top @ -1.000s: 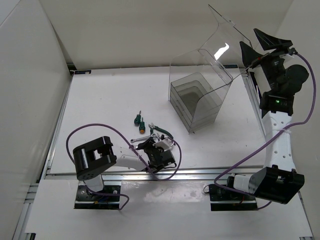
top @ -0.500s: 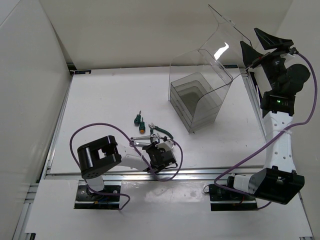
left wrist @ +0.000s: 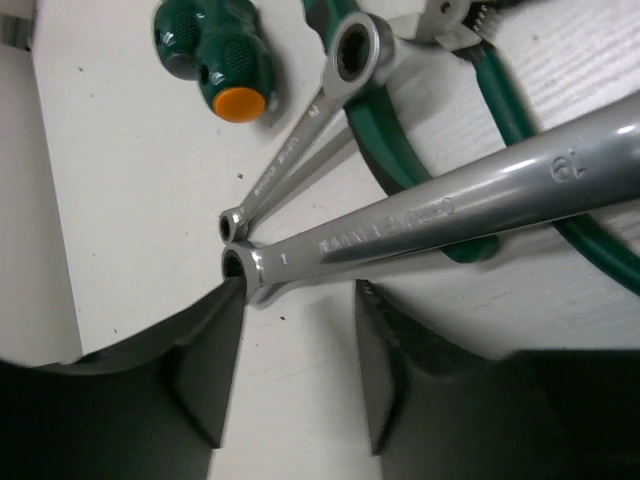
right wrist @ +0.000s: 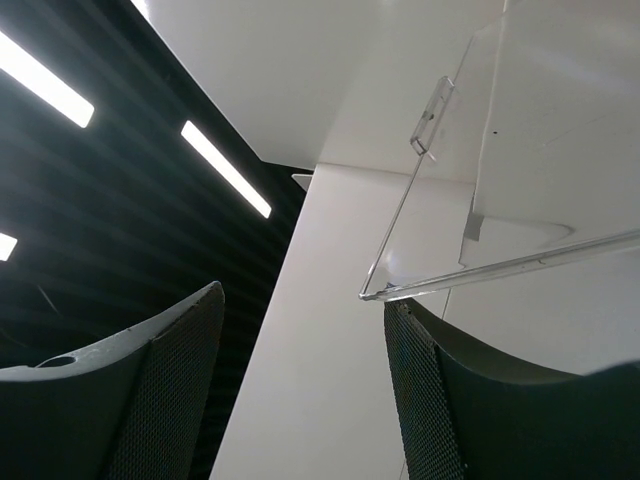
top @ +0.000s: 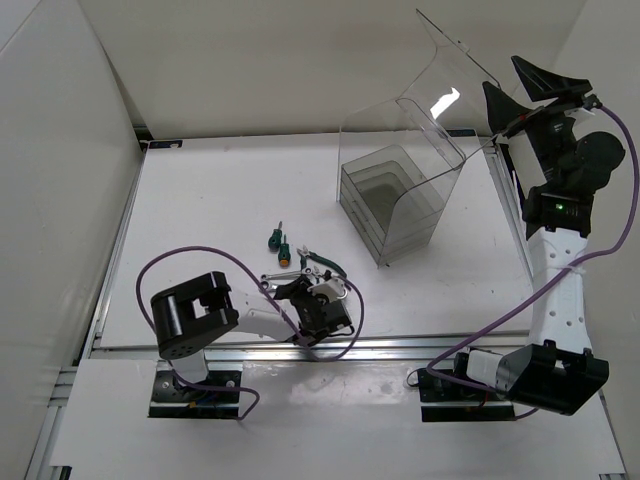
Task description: Sort the tools into containers
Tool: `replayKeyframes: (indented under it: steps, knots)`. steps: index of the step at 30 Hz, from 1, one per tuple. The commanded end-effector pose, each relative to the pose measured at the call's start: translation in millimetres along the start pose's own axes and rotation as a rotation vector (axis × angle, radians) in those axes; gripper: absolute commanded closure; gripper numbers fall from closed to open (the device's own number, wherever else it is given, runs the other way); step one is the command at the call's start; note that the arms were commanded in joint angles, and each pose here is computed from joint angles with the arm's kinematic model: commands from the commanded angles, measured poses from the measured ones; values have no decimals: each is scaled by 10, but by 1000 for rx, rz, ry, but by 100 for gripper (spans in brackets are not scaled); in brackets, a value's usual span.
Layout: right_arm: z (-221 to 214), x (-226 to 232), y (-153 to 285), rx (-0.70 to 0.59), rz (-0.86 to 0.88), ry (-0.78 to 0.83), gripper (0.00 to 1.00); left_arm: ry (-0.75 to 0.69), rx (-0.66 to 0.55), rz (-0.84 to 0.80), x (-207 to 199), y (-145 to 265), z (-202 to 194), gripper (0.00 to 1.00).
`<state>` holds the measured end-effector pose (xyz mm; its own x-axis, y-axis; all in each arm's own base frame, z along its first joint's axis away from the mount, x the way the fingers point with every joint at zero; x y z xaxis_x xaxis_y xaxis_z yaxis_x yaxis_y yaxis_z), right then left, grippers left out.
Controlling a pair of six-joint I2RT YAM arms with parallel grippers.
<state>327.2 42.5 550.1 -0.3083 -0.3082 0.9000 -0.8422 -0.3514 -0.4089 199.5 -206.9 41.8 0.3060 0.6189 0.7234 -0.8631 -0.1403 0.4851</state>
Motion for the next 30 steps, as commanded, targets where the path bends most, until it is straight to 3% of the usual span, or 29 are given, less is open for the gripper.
replayKeyframes:
  steps: [1,4,10,13,17,24,30]
  knots:
    - [-89,287,83,10,75,-116,32,73,-32,-83,-87,151,116,39]
    - [-96,293,85,14,81,-117,32,94,-49,-118,-94,262,151,23]
    - [-93,362,74,17,108,-115,32,205,-119,-235,47,521,351,11]
    - [-109,399,95,13,126,-116,32,221,-204,-381,47,682,498,11]
    - [-72,371,154,0,133,-129,31,156,-306,-443,20,746,680,10]
    - [-40,389,268,-19,136,-139,32,52,-316,-505,-244,715,850,11]
    - [-36,487,300,-14,144,-131,32,16,-312,-446,-316,609,931,11]
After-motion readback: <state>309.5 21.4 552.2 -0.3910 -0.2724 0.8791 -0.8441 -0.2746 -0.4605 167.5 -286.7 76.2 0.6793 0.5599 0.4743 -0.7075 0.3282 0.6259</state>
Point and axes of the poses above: each gripper's point midway between its finger pads, its own y axis back along the fingers, its own x axis along the line the jaws close on, z = x × y, the point moved 3 cm from there along y, back along the fingers, and after that the axes turned 1 degree about -y, right-handed, at the moved point
